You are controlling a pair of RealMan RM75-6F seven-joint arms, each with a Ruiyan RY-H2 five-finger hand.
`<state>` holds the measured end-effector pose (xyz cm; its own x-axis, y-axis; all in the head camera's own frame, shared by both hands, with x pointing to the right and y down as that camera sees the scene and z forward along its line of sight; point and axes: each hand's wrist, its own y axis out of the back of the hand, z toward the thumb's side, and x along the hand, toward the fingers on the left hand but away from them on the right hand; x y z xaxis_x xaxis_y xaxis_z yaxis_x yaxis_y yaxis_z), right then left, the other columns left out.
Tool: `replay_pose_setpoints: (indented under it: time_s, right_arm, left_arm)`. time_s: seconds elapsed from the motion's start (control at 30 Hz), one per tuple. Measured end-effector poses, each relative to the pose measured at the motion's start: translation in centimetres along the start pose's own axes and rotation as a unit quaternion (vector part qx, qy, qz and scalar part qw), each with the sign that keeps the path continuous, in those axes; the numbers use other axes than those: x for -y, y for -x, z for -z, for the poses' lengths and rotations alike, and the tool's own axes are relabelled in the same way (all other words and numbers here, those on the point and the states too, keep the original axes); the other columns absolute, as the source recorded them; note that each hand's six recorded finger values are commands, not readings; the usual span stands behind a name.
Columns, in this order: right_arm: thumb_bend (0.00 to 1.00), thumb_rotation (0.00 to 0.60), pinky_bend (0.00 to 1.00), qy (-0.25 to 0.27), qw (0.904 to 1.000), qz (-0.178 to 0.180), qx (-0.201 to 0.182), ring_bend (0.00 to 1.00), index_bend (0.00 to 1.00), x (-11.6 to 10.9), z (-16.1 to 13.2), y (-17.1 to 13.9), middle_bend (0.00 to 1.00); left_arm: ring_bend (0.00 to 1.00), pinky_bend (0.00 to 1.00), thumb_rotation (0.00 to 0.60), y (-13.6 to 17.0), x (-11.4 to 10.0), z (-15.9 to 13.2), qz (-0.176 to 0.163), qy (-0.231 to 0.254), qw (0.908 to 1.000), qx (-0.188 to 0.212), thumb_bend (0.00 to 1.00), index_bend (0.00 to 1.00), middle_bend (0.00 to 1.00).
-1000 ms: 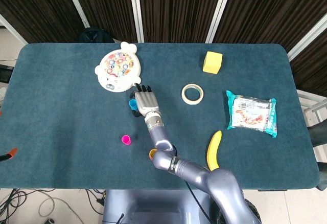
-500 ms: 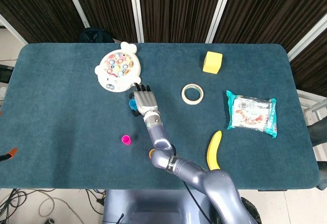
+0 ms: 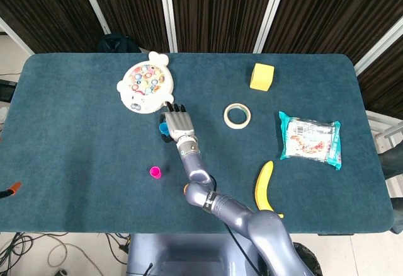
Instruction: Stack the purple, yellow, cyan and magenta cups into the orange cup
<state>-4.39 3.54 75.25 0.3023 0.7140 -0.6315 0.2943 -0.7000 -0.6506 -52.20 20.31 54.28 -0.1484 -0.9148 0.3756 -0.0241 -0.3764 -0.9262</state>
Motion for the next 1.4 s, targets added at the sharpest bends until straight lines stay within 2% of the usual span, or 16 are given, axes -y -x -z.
replay_pose_setpoints:
  time_s: [0.43, 0.73, 1.1, 1.2, 1.4]
  right_arm:
    - [0.41, 0.6, 0.08, 0.002, 1.0, -0.006, -0.001, 0.04, 0.49, 0.0, 0.3, 0.2, 0.0]
    - [0.4, 0.6, 0.08, 0.007, 0.9999, -0.003, -0.007, 0.05, 0.51, -0.4, 0.0, 0.3, 0.0]
    - [0.41, 0.6, 0.08, 0.017, 0.999, 0.013, -0.04, 0.05, 0.51, -2.5, -0.5, -0.8, 0.0]
    - [0.4, 0.6, 0.13, 0.02, 0.9979, 0.011, -0.061, 0.05, 0.51, -3.3, -0.6, -1.9, 0.0]
    - [0.4, 0.6, 0.3, 0.023, 0.9929, -0.001, -0.117, 0.05, 0.51, -5.3, -0.9, -6.3, 0.0]
  left_arm:
    - [0.0, 0.05, 0.6, 0.0, 0.1, -0.2, 0.002, -0.001, 1.0, 0.003, 0.0, 0.0, 0.0]
    - [0.0, 0.05, 0.6, 0.0, 0.1, -0.1, 0.003, -0.001, 1.0, 0.002, 0.0, 0.0, 0.0]
    - [0.0, 0.05, 0.6, 0.1, 0.0, -0.1, -0.002, -0.006, 1.0, 0.001, 0.0, 0.0, 0.0]
    - [0.0, 0.05, 0.6, 0.2, 0.0, -0.3, -0.004, -0.008, 1.0, 0.004, 0.0, 0.0, 0.0]
    - [0.0, 0.05, 0.6, 0.4, 0.0, -0.6, -0.006, -0.012, 0.9999, 0.006, 0.0, 0.0, 0.0]
